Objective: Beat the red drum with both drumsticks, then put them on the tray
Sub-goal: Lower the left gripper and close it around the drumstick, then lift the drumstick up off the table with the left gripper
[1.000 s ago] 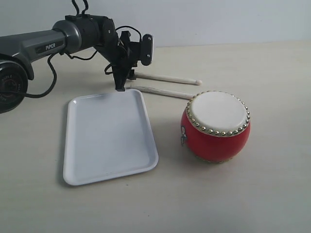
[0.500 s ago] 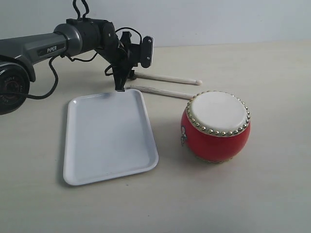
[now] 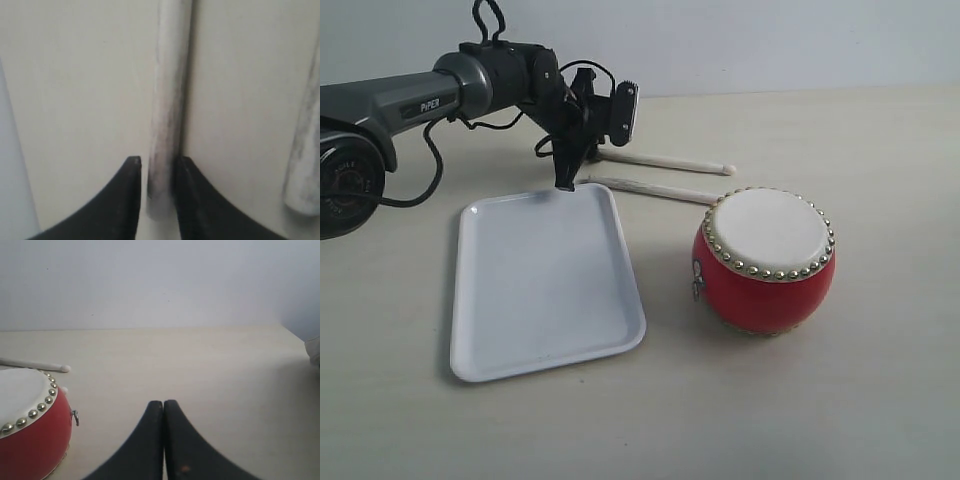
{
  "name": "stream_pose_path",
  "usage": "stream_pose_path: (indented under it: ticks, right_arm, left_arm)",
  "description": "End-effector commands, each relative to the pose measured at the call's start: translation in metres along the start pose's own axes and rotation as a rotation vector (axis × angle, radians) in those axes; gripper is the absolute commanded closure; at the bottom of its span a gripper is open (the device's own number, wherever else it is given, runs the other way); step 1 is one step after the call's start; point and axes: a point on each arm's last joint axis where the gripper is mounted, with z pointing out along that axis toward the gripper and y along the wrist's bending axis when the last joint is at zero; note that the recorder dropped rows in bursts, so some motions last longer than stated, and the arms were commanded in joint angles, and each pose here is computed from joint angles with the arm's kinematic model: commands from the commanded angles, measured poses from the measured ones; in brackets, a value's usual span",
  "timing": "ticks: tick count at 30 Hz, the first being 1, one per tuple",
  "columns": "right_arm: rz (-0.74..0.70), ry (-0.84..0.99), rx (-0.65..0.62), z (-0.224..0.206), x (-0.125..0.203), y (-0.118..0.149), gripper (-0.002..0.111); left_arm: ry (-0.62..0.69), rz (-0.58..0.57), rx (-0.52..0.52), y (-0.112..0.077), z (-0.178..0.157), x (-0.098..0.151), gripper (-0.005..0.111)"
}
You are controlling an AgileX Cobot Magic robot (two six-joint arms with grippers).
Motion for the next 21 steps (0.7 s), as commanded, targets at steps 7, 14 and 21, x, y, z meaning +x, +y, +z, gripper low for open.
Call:
stream_pose_path:
  ticks: [7,14,21]
  right_arm:
    - [0.002,-0.010,0.008,0.000,0.001,0.000,0.108]
    - [0.002,-0.010,0.008,0.000,0.001,0.000,0.108]
    - [0.002,-0.010,0.008,0.000,0.001,0.000,0.108]
  left_arm:
    - [0.007,0.001,0.114,-0.017,0.010,0.004,0.107]
    - [0.005,-0.007,0.088,-0.009,0.001,0.002,0.107]
    - [-0.010,-0.056,-0.005,0.019,-0.038,-0.005,0.107]
